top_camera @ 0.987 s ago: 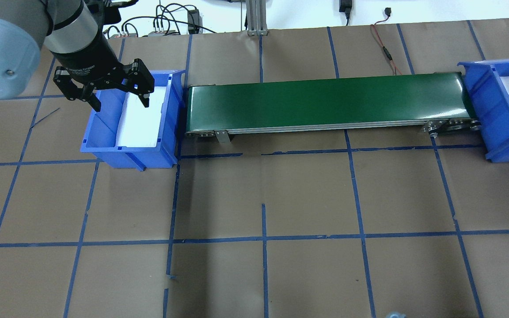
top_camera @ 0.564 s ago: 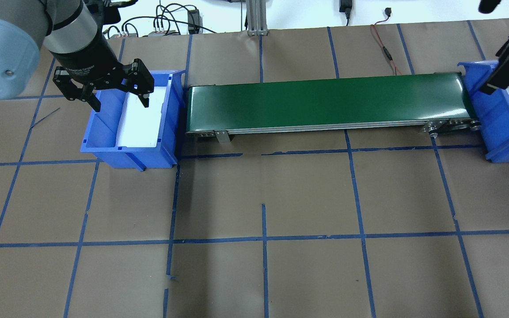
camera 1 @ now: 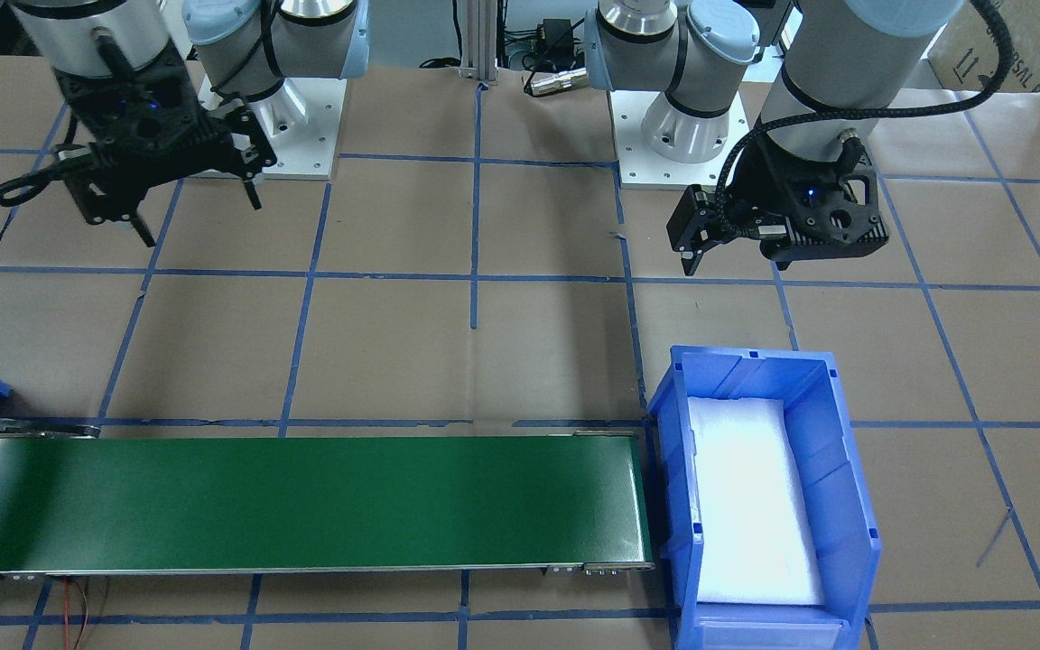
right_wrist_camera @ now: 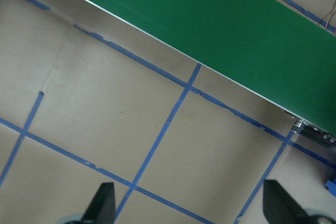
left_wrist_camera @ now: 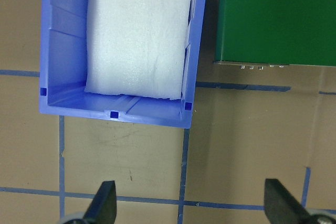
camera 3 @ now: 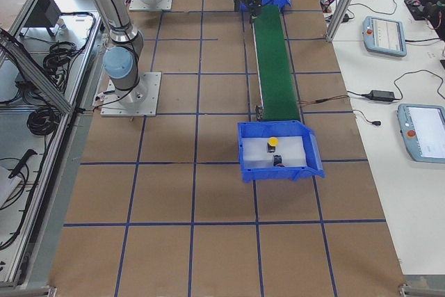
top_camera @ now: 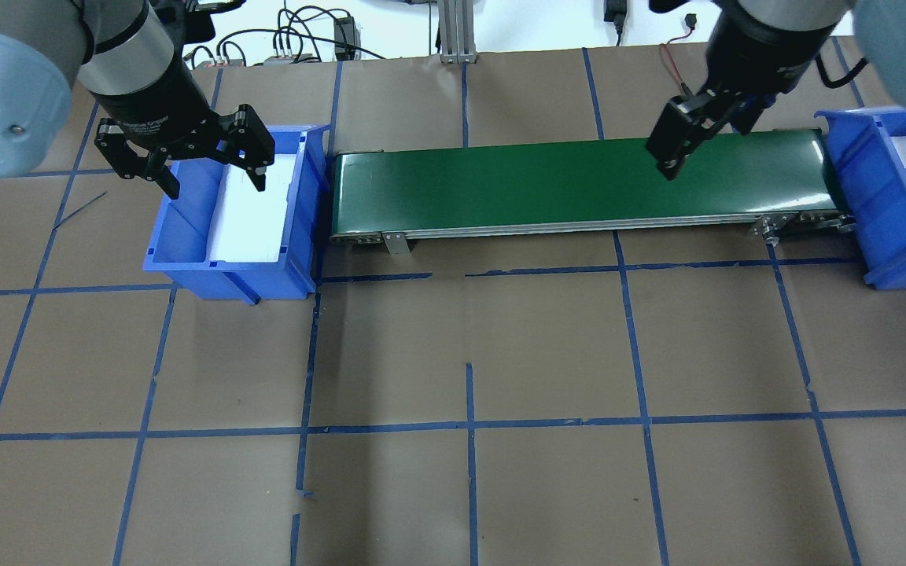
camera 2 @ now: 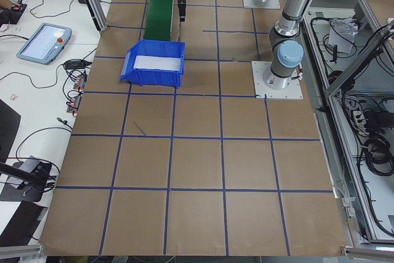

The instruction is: Transport two buttons from left to right

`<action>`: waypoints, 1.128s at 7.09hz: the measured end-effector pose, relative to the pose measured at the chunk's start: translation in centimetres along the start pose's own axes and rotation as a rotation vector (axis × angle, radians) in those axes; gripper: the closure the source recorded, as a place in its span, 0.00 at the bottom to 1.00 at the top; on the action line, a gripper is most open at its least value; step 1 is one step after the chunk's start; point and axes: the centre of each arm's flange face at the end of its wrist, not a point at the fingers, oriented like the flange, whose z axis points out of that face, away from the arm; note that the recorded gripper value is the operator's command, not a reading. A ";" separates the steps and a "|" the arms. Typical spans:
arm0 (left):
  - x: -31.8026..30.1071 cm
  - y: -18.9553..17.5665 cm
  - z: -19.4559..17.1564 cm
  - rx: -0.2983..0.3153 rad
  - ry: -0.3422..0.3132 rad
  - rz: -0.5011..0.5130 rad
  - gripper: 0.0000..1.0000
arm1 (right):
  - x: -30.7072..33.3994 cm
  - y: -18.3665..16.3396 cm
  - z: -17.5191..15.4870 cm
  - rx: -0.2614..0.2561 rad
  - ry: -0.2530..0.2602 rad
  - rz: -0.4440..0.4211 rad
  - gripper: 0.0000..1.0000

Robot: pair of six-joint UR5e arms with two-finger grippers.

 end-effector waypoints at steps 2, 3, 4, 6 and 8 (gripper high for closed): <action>0.0 0.0 0.0 0.000 0.001 0.000 0.00 | 0.0 -0.4 -0.7 0.043 0.019 0.185 0.00; 0.0 0.0 0.0 0.000 0.001 0.000 0.00 | 0.8 -0.4 -0.8 0.056 0.023 0.265 0.00; 0.0 0.0 0.0 -0.001 0.001 0.000 0.00 | 1.2 -0.3 -0.8 0.061 0.025 0.314 0.00; 0.0 0.0 0.0 -0.001 0.000 0.000 0.00 | 1.2 -0.3 -0.8 0.063 0.022 0.422 0.00; 0.0 0.0 0.0 -0.001 0.001 0.000 0.00 | 1.1 -0.3 -0.5 0.058 0.014 0.460 0.00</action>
